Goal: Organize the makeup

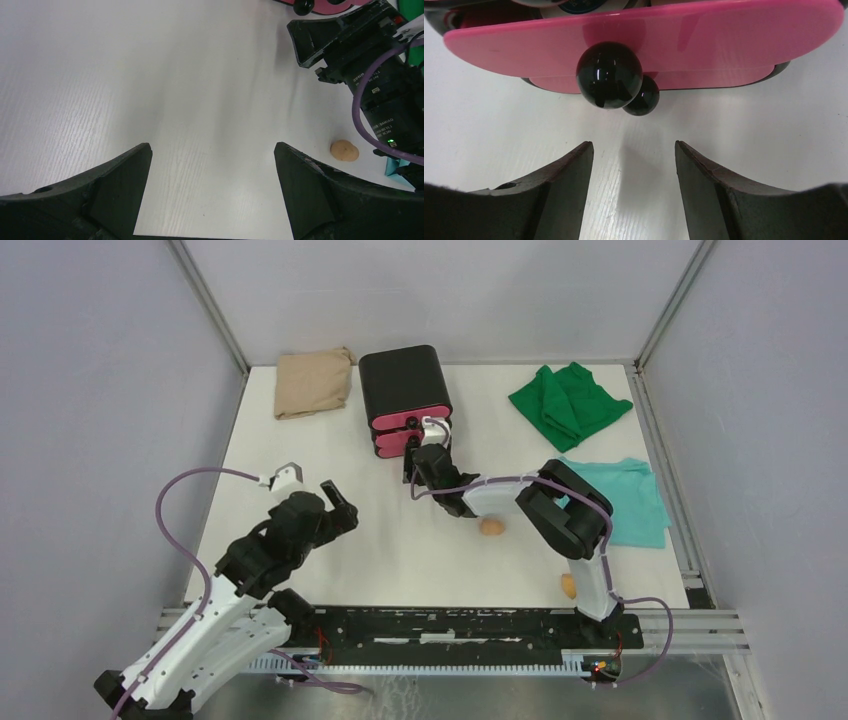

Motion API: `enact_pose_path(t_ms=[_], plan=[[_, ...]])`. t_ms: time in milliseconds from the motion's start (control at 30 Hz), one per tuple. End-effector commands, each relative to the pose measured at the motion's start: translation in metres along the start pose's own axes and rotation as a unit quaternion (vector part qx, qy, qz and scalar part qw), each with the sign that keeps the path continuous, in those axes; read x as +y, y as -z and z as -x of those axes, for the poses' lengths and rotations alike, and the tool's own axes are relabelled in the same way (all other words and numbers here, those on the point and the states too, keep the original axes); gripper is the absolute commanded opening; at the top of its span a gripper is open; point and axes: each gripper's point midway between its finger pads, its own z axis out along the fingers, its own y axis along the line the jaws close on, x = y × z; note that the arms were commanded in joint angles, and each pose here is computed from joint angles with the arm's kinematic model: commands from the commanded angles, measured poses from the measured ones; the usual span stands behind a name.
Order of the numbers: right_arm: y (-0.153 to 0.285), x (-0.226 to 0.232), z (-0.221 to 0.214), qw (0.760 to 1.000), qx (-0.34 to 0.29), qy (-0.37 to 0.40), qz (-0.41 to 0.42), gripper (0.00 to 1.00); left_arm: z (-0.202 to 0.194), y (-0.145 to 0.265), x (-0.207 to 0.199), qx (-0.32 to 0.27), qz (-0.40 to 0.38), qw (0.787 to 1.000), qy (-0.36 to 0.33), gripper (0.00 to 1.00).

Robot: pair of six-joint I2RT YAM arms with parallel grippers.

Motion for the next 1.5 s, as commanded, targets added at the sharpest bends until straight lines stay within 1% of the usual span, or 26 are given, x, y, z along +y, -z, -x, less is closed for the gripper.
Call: enact_pose_path(t_ms=[0, 100, 267, 467, 600, 733, 833, 967, 1067, 1200, 1267, 1400, 1467], plan=[[-0.015, 0.010, 0.021, 0.999, -0.035, -0.026, -0.002, 0.67, 0.019, 0.008, -0.002, -0.032, -0.001, 0.999, 0.006, 1.00], [-0.023, 0.012, 0.020, 0.999, -0.036, -0.021, -0.005, 0.66, 0.019, 0.008, -0.001, -0.034, -0.002, 0.999, 0.009, 1.00], [-0.034, 0.010, 0.021, 0.999, -0.041, -0.026, -0.008, 0.59, 0.021, 0.008, -0.001, -0.036, 0.000, 0.999, 0.004, 1.00], [-0.044, 0.012, 0.034, 0.998, -0.053, -0.013, -0.008, 0.57, 0.018, 0.006, -0.001, -0.032, 0.001, 0.999, 0.005, 1.00], [-0.050, 0.014, 0.040, 0.998, -0.054, -0.018, -0.008, 0.52, 0.018, 0.005, -0.001, -0.032, 0.003, 0.999, 0.002, 1.00], [-0.055, 0.017, 0.038, 0.999, -0.046, -0.016, -0.004, 0.49, 0.017, 0.006, -0.001, -0.031, 0.001, 1.000, 0.004, 1.00], [-0.057, 0.016, 0.033, 0.999, -0.038, -0.017, -0.003, 0.48, 0.018, 0.006, -0.001, -0.033, 0.001, 0.999, 0.005, 1.00], [-0.056, 0.013, 0.030, 0.999, -0.035, -0.018, -0.006, 0.50, 0.018, 0.006, -0.001, -0.033, 0.002, 0.999, 0.004, 1.00], [-0.055, 0.011, 0.030, 0.999, -0.035, -0.017, -0.008, 0.43, 0.018, 0.006, -0.001, -0.033, 0.002, 0.999, 0.003, 1.00], [-0.049, 0.012, 0.030, 0.999, -0.028, -0.027, 0.000, 0.29, 0.019, 0.006, -0.001, -0.033, 0.002, 0.999, 0.004, 1.00], [-0.045, 0.018, 0.028, 0.999, -0.018, -0.025, 0.020, 0.20, 0.019, 0.007, -0.002, -0.033, -0.002, 0.999, 0.006, 1.00], [-0.026, 0.025, 0.024, 0.998, 0.006, -0.032, 0.052, 0.16, 0.021, 0.010, -0.005, -0.033, -0.009, 0.999, 0.011, 1.00], [-0.012, 0.022, 0.015, 0.998, 0.025, -0.029, 0.056, 0.16, 0.021, 0.011, -0.004, -0.035, -0.009, 0.999, 0.015, 1.00]])
